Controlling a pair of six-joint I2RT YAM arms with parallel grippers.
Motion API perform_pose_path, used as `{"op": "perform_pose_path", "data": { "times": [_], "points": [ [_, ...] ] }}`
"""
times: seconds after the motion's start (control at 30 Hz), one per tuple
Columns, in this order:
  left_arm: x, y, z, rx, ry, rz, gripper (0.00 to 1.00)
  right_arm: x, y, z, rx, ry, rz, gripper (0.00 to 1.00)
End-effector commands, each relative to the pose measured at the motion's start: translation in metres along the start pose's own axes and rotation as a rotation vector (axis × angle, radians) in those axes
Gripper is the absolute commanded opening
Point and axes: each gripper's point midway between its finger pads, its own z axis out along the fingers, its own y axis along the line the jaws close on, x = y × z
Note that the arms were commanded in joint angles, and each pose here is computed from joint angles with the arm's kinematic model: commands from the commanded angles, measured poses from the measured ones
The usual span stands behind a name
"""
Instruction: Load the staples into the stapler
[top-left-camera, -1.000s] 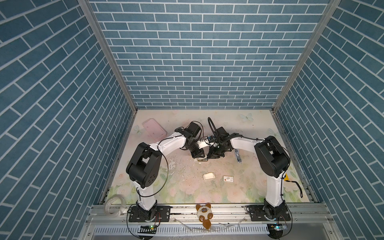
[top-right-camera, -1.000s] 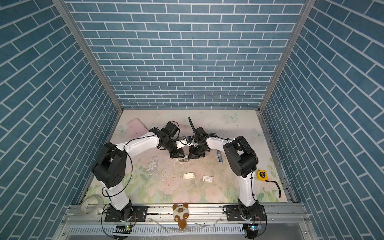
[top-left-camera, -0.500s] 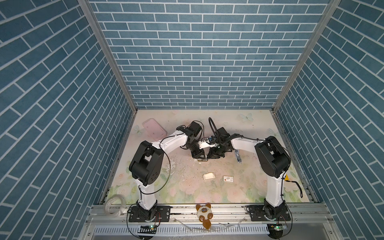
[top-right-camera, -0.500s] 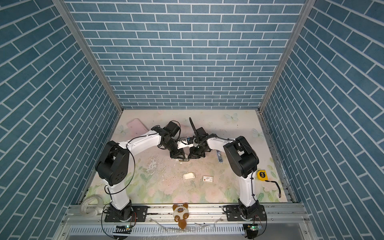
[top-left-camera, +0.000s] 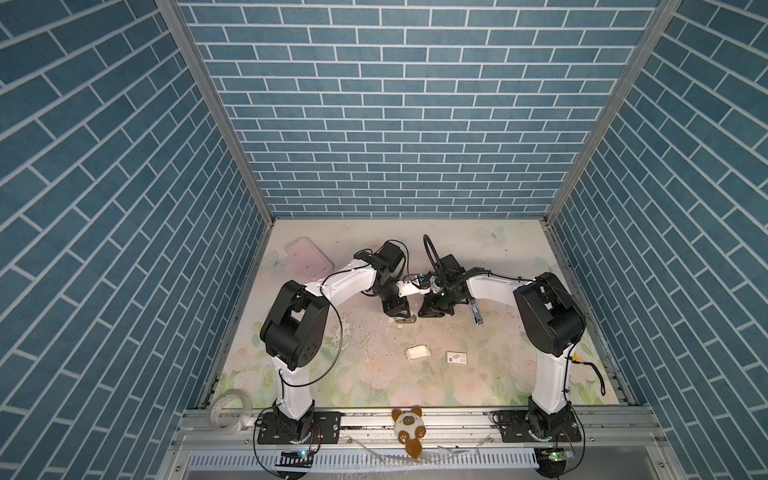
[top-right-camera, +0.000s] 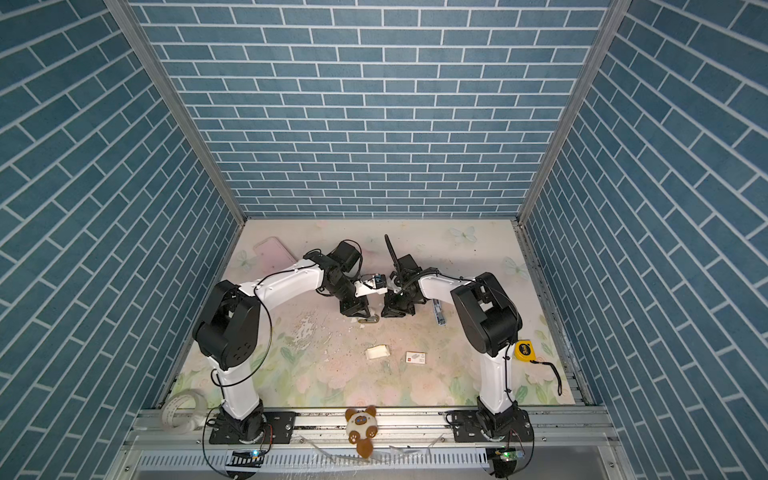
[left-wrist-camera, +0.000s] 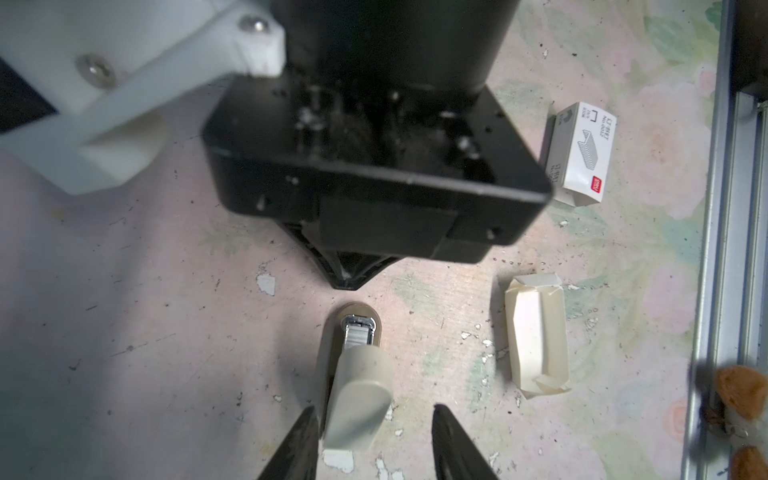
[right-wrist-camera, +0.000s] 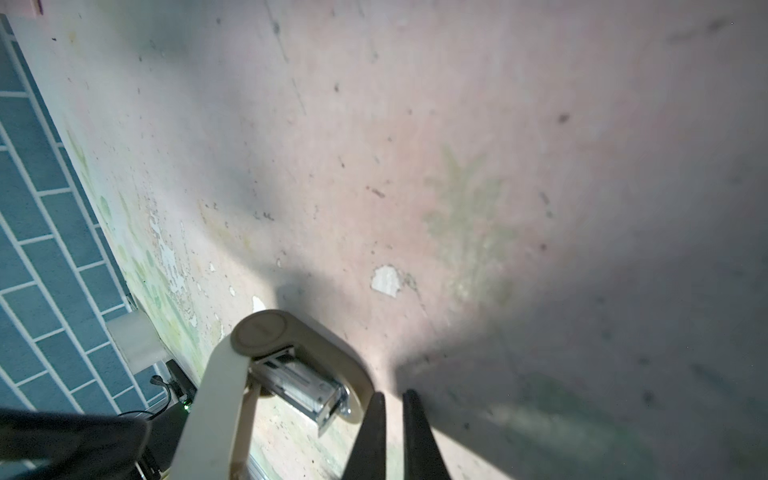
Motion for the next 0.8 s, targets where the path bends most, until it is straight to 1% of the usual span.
{"op": "perform_pose_path", "data": {
  "times": [0.0, 0.27, 0.43, 0.53, 0.77],
  "points": [
    [0.002, 0.001, 0.003, 0.015, 0.033, 0.029, 0.47, 0.004, -0.004, -0.014, 0.02, -0.013, 0.022, 0.12],
    [0.008, 0.0, 0.01, 0.039, 0.066, 0.049, 0.48, 0.006, -0.001, -0.032, 0.022, -0.037, 0.023, 0.12],
    [0.008, -0.001, 0.012, 0.042, 0.067, 0.055, 0.46, 0.007, -0.004, -0.05, 0.04, -0.067, 0.025, 0.12],
    [0.007, -0.001, 0.013, 0.039, 0.067, 0.06, 0.43, 0.007, -0.005, -0.061, 0.043, -0.088, 0.029, 0.12],
    [0.008, 0.003, 0.017, 0.024, 0.075, 0.068, 0.44, 0.013, -0.008, -0.08, 0.063, -0.118, 0.038, 0.12]
  ]
}}
